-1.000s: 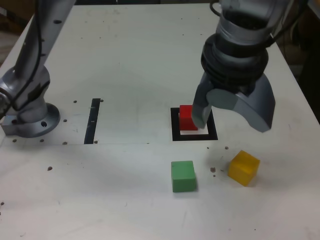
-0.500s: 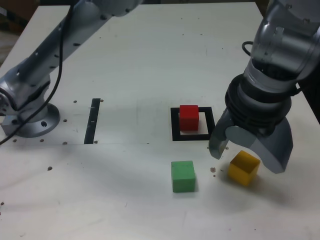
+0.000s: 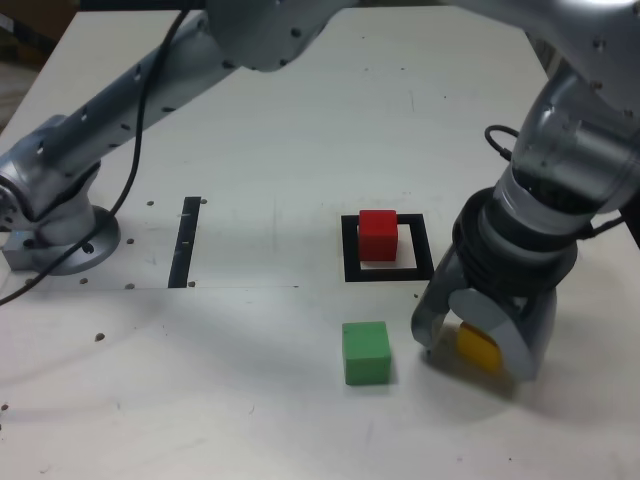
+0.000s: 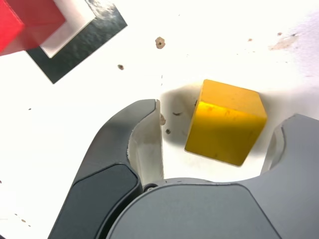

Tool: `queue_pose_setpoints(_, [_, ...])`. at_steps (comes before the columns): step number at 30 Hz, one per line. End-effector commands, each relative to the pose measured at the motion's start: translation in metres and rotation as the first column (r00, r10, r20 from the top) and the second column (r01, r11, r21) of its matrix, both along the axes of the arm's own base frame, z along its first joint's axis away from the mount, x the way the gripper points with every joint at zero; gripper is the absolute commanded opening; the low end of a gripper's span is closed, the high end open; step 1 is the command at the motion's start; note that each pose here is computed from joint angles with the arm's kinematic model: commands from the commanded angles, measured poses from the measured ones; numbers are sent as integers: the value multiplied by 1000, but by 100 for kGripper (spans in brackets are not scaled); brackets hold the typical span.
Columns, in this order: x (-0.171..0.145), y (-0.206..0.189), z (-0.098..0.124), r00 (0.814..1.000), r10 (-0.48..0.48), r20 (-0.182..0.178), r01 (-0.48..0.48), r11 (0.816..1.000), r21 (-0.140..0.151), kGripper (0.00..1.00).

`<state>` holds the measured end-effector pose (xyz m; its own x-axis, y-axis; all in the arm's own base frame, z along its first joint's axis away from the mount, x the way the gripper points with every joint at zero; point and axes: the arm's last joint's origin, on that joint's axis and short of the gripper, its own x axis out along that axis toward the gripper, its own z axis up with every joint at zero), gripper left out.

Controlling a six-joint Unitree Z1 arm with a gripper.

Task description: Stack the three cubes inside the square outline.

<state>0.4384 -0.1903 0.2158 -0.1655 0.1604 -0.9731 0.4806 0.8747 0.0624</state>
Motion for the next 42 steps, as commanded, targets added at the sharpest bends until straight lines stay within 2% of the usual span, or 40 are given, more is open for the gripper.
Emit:
queue_pose_setpoints(1, [2,0,-5,1000,4,-13,-4,1000,2,69])
queue_pose_setpoints(8, [6,-1,-10,1000,2,-3,-2,1000,6,68])
queue_pose_setpoints(11, [6,-1,-8,1000,-2,7,2,1000,17,62])
queue_pose_setpoints(14, [7,0,-6,1000,-5,16,4,1000,21,51])
queue_pose_setpoints(22, [10,-2,-5,1000,-5,24,5,1000,-7,19])
queue_pose_setpoints(27, [13,-1,-11,1000,-5,7,6,1000,-31,15])
queue_pose_setpoints(31, [14,0,-8,1000,-14,11,15,999,-40,12])
queue_pose_setpoints(36, [5,5,22,998,-30,55,32,999,-32,11])
queue_pose_setpoints(42, [-33,37,89,991,4,134,-4,1000,-1,10])
